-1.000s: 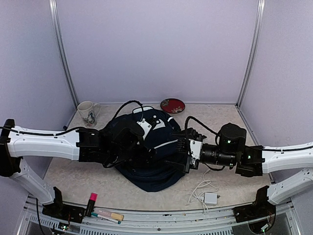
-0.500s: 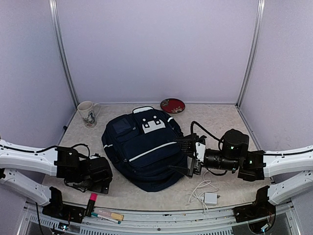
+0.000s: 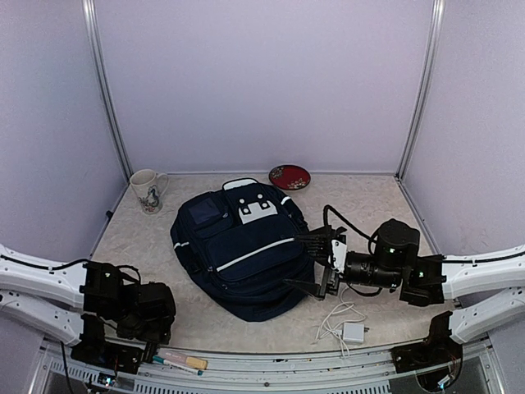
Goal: Pack the student bag
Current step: Pick up the pen at the corner of the board, then pass from the left arm to the right
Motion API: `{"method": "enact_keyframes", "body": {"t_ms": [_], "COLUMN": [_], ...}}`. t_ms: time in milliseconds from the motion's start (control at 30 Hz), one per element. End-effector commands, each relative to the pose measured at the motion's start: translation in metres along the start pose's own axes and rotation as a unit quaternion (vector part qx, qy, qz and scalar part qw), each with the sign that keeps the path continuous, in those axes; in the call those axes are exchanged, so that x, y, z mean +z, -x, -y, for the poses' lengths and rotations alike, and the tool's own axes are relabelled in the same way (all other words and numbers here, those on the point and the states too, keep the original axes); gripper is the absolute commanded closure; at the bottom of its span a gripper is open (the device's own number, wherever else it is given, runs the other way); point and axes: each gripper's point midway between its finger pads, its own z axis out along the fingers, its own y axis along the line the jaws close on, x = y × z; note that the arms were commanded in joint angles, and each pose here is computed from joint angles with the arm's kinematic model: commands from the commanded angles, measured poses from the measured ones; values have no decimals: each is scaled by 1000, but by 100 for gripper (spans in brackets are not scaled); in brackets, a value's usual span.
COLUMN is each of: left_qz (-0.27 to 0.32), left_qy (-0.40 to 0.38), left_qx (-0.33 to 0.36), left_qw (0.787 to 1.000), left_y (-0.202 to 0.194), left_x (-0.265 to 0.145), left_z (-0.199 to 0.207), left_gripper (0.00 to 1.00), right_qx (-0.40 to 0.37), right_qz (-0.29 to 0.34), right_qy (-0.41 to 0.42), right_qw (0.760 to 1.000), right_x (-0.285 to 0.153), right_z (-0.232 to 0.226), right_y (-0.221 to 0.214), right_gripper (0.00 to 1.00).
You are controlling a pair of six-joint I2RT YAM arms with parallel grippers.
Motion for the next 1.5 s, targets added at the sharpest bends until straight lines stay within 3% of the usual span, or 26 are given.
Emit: {"method": "enact_keyframes", "body": {"t_ms": [0,133,400,533,633,867,1000,1133,1233,1333,1467], "left_qz": [-14,-19,-16,-9,-7,69,156,278,367,447,515], "left_qy": [32,17,-36,-35,-27,-18,-42,-82,-137,-189,-313], "left_qx": [4,-2,-15,-16,-9,-24,-24,9,67,118,163], "left_qw": [999,1000,999,999,1000,997,987,957,918,866,781], "left_y": [-7,-8,0,6,8,42,79,126,147,155,151], "left_x": [7,17,32,32,30,-6,-51,-115,-175,-238,-308], "left_z": [-6,-4,4,5,7,12,27,64,113,154,192], "left_gripper": [18,22,39,65,78,85,87,88,88,88,85], "right_qx": [5,3,5,5,4,12,34,68,111,144,178], "right_qz": [22,20,25,26,27,39,63,114,160,207,184], "right_qy": [-9,-7,-11,-11,-15,-9,2,66,129,177,202], "right_qw": [1000,1000,1000,1000,1000,999,997,989,972,951,945], "right_x": [-5,-5,-7,-8,-9,-9,-9,-2,1,1,25], "right_z": [5,5,7,8,9,9,9,-2,-9,-8,-3], "right_y": [10,10,14,16,18,25,38,63,85,105,106], "right_gripper": [11,11,11,11,11,11,8,7,7,8,10]}}
